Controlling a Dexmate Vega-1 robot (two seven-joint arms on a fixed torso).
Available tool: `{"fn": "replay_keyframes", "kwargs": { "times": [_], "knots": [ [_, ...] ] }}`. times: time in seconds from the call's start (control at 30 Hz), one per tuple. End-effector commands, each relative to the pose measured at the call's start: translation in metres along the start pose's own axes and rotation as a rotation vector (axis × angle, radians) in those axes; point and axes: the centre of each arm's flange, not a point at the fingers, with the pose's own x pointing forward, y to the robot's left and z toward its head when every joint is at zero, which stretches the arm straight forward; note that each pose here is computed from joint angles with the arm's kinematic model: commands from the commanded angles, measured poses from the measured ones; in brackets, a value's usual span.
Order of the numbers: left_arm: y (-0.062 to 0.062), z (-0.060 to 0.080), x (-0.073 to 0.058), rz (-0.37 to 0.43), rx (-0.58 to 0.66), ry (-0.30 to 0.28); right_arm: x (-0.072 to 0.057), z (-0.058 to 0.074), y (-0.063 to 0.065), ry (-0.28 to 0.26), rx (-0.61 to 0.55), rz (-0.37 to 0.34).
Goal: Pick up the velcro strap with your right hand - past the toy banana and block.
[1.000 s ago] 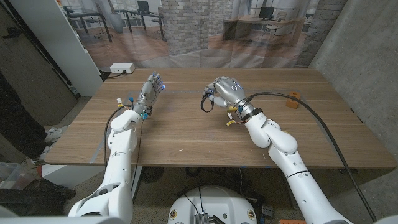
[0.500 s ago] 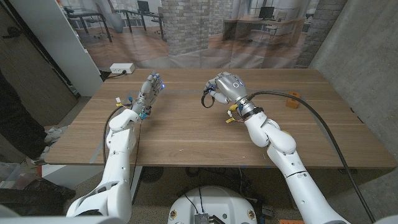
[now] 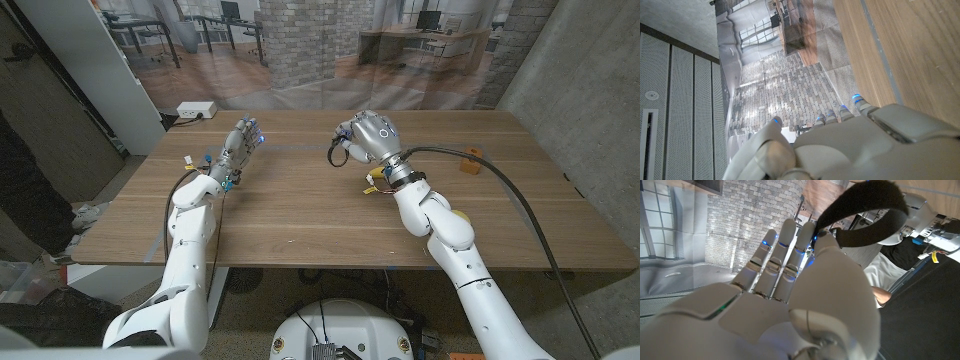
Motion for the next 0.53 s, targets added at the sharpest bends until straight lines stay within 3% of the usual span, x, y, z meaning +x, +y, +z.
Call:
{"fn": "replay_keyframes", "kwargs": {
  "times": [0.03,0.53],
  "knots": [
    [0.007,-0.004,0.0,-0.025,0.002,0.018,0.002,0.001,0.003,0.037,-0.032,-0.01],
    [0.008,-0.014,0.012,-0.061,-0.016,0.047,0.001,0.003,0.008,0.075,-0.037,0.004]
  ]
}}
